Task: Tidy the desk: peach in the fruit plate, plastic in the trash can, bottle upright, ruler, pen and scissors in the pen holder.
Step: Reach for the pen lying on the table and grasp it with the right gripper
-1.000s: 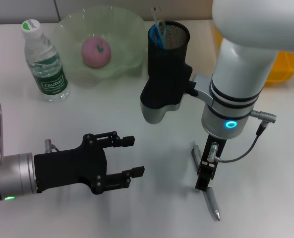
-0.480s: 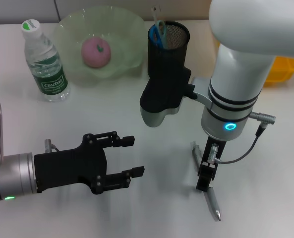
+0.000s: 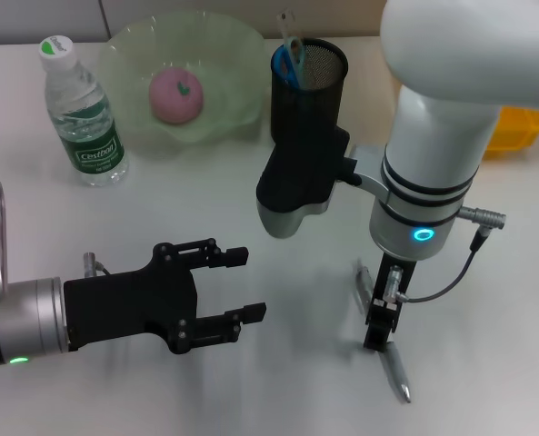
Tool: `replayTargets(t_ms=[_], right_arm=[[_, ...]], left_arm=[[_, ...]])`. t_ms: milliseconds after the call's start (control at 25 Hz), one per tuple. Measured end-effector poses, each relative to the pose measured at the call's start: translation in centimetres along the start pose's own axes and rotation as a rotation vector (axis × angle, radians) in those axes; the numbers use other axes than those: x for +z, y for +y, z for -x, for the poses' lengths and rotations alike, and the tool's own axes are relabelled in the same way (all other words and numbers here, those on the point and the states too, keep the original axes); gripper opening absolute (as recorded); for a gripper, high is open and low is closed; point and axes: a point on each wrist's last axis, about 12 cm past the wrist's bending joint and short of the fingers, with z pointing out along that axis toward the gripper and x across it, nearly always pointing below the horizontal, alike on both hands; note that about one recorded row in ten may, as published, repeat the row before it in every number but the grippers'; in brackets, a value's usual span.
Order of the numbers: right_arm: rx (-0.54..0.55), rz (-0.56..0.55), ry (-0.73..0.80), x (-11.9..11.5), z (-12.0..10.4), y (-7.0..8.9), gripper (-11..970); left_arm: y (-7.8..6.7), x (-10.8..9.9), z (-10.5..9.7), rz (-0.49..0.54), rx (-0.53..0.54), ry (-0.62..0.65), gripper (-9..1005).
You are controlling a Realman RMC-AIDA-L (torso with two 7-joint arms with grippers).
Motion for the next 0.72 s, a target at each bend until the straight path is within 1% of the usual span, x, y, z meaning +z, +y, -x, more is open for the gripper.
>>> replayTargets(t_ms=[200, 440, 720], right_arm=[[-0.005, -0.004, 0.007, 0.09, -0.05, 0.08, 657], [-0.005, -0.006, 0.007, 0.08, -0.07, 0.09, 430], [-0.003, -0.006, 0.010, 0.12, -0.12, 0.06, 392]], left_arm=[[0.03, 0.01, 0.03, 0.000, 0.000, 0.000, 676], [0.12, -0.02, 0.12, 0.002, 0.003, -0.003, 676], [0.19, -0.01, 0.20, 0.004, 0.004, -0.006, 676]])
